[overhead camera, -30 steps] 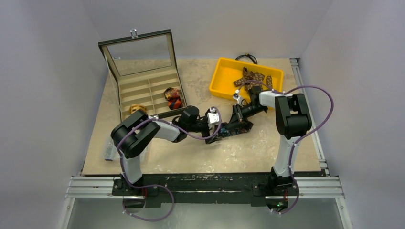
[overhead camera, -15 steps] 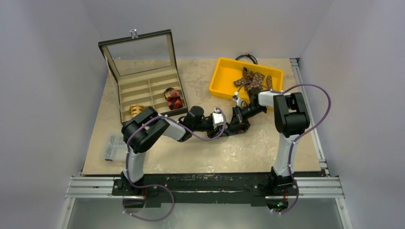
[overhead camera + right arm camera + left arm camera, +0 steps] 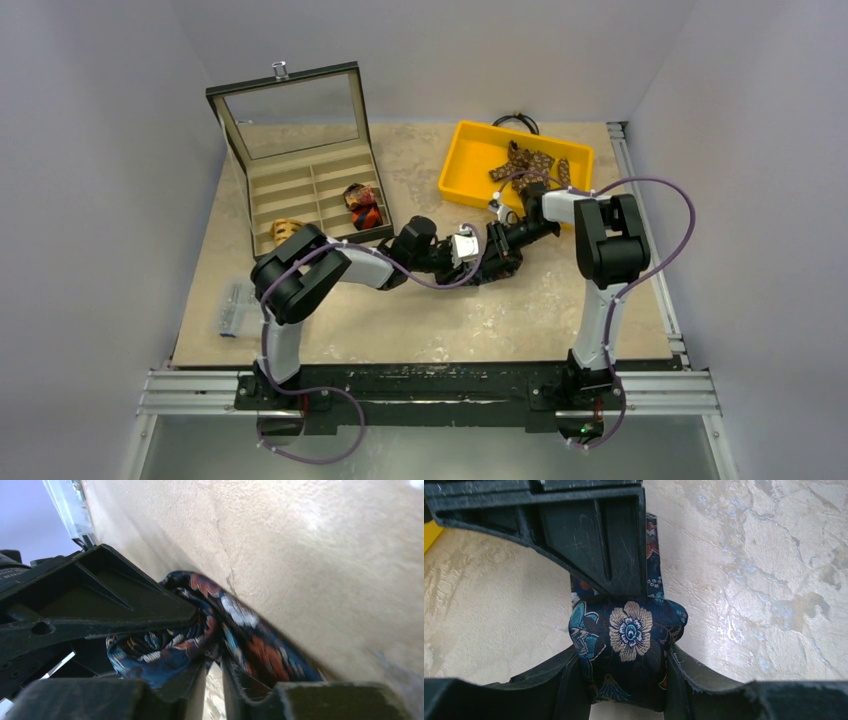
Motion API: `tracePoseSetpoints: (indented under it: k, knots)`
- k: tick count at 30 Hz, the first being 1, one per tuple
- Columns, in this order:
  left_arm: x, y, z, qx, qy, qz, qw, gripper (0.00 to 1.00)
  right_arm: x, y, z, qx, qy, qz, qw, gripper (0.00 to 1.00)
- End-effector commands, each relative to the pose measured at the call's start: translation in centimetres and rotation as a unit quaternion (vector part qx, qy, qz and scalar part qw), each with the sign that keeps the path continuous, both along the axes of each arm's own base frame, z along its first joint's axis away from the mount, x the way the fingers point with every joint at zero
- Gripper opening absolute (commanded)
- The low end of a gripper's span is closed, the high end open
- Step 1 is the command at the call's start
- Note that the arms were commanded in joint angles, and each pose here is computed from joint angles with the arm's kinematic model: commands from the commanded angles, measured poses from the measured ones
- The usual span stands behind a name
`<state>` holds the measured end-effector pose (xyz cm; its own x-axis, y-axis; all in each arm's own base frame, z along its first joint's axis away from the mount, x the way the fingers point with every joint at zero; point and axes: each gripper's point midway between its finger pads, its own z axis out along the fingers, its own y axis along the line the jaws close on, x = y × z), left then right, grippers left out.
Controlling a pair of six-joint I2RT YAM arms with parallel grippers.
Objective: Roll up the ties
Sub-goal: Roll the tie at the center of the board.
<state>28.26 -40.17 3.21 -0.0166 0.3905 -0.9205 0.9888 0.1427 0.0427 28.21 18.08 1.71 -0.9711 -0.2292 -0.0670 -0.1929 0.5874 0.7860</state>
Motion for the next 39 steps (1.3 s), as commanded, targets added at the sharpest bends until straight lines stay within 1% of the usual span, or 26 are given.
tracePoseSetpoints:
  k: [1,2,5,7,8,11,12,20,24,26,28,29,33,34,35,36,37,39]
  knots:
    - [-1.6,2.8,-2.3,0.093,0.039,0.02,0.995,0.14,2.1,-2.8,1.1,-0.037,-0.062,-0.013,0.997,0.29]
    - [-2.0,3.4,-2.8,0.106,0.047,0.023,0.993,0.13,2.2,-3.4,1.7,-0.038,-0.067,-0.019,0.997,0.32]
    - [-2.7,4.4,-3.4,0.129,0.065,0.027,0.989,0.12,2.6,-4.6,3.3,-0.036,-0.083,-0.023,0.996,0.34]
    - [-3.1,4.8,-3.7,0.142,0.079,0.029,0.986,0.11,2.8,-4.6,4.6,-0.02,-0.092,-0.026,0.995,0.35]
    - [-3.1,4.8,-3.7,0.146,0.085,0.033,0.985,0.1,2.9,-4.5,5.2,-0.013,-0.095,-0.027,0.995,0.38]
    - [-3.0,4.9,-4.0,0.161,0.094,0.043,0.981,0.1,2.8,-3.3,6.9,0.022,-0.094,-0.04,0.995,0.52]
    - [-3.0,4.8,-4.0,0.165,0.093,0.046,0.981,0.1,2.6,-3.0,7.2,0.03,-0.089,-0.043,0.995,0.54]
    - [-2.4,4.1,-4.0,0.193,0.099,0.078,0.973,0.11,0.8,0.2,6.8,0.058,-0.063,-0.022,0.996,0.56]
    - [-2.1,3.8,-4.0,0.195,0.098,0.082,0.972,0.12,0.8,1.4,6.5,0.063,-0.064,-0.009,0.996,0.56]
    - [-2.6,4.2,-4.5,0.21,0.109,0.081,0.968,0.12,0.9,1.8,6.2,0.065,-0.061,-0.005,0.996,0.56]
    - [-2.5,4.2,-4.4,0.211,0.11,0.083,0.968,0.12,0.8,2.2,5.7,0.065,-0.054,0.0,0.996,0.55]
    - [-2.5,4.1,-4.4,0.211,0.111,0.083,0.968,0.12,0.7,2.3,5.3,0.064,-0.05,0.003,0.997,0.54]
    - [-2.2,3.9,-4.3,0.212,0.117,0.088,0.966,0.13,0.2,2.1,3.9,0.058,-0.039,0.016,0.997,0.44]
    - [-2.3,3.8,-4.2,0.21,0.119,0.086,0.967,0.13,0.3,2.0,3.6,0.053,-0.04,0.019,0.998,0.37]
    - [-2.4,3.8,-4.2,0.208,0.122,0.084,0.967,0.15,0.3,1.9,3.3,0.048,-0.044,0.022,0.998,0.26]
    - [-2.6,3.5,-4.0,0.202,0.126,0.076,0.968,0.18,0.5,1.8,3.0,0.043,-0.048,0.025,0.998,0.1]
    - [-2.8,3.4,-3.8,0.195,0.129,0.068,0.97,0.23,0.7,1.6,2.7,0.035,-0.053,0.027,0.998,0.0]
    - [-2.8,2.8,-3.1,0.169,0.123,0.058,0.976,0.34,1.1,1.3,2.1,0.023,-0.064,0.036,0.997,0.0]
